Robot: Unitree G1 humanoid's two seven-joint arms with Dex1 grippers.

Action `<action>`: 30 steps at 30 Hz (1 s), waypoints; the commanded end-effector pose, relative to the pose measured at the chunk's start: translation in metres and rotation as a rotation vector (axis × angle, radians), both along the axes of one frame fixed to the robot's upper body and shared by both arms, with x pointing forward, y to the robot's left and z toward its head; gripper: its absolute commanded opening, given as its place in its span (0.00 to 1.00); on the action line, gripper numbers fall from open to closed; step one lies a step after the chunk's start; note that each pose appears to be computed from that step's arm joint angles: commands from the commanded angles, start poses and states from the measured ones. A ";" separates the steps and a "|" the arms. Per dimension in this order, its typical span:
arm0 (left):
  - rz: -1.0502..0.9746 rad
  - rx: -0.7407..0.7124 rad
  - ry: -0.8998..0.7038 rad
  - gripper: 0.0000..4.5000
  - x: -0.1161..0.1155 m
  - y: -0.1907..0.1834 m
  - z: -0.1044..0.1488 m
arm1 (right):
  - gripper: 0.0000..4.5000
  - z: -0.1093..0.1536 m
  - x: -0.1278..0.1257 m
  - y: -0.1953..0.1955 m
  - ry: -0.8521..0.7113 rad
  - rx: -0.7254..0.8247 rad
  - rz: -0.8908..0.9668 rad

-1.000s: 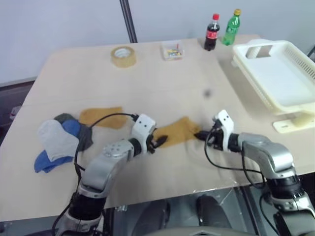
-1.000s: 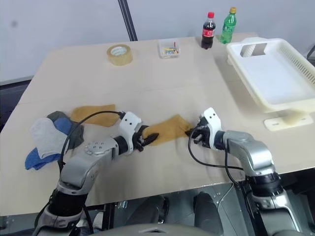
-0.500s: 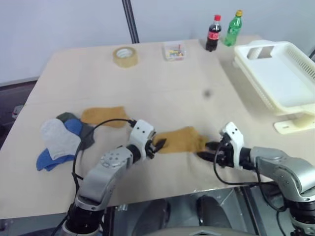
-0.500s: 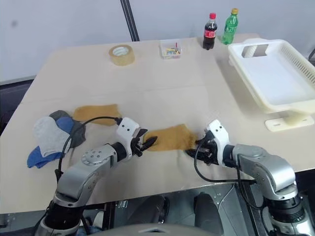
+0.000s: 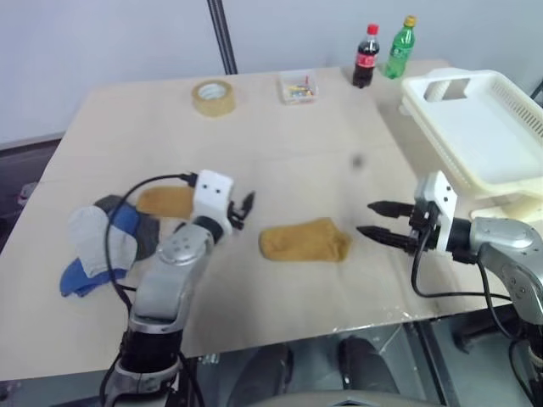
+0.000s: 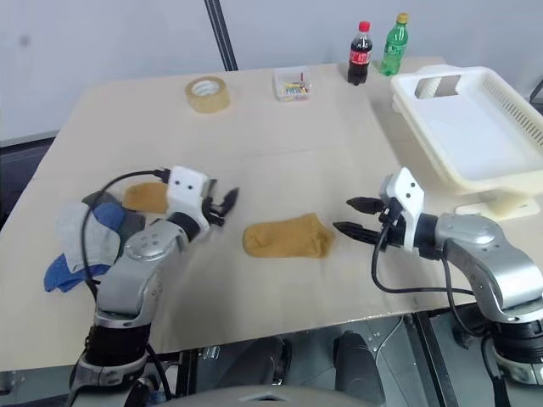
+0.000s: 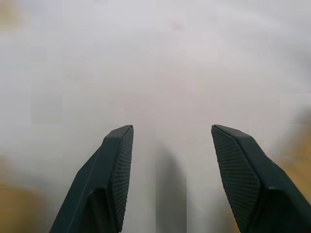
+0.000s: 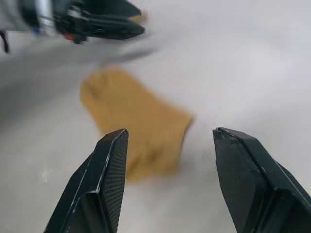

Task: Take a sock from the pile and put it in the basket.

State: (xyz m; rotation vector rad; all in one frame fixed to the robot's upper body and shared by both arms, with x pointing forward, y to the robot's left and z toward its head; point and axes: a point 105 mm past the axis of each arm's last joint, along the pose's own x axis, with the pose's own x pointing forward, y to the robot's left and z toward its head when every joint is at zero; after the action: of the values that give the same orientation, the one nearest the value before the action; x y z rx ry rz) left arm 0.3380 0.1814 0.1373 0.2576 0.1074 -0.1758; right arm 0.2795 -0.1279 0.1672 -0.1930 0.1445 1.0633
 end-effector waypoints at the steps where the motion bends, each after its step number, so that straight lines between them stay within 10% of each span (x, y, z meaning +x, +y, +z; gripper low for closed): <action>1: 0.098 0.077 -0.016 0.61 0.000 0.025 0.002 | 0.63 0.011 0.002 0.000 -0.057 0.025 0.013; 11: 0.161 0.078 0.143 0.61 -0.015 0.040 -0.034 | 0.63 0.009 0.006 0.002 -0.076 0.023 0.022; 17: 0.162 0.064 0.160 0.02 -0.012 0.040 -0.039 | 0.65 0.009 0.008 0.004 -0.078 0.025 0.030; 30: -0.105 -0.054 0.117 0.01 0.054 -0.068 -0.021 | 0.65 0.014 0.019 0.001 -0.080 -0.004 0.016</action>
State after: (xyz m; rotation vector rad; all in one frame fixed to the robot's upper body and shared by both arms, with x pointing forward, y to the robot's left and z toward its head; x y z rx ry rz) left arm 0.3882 0.1235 0.1095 0.1900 0.2332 -0.2789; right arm 0.2988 -0.1277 0.1727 -0.2159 0.1051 1.0638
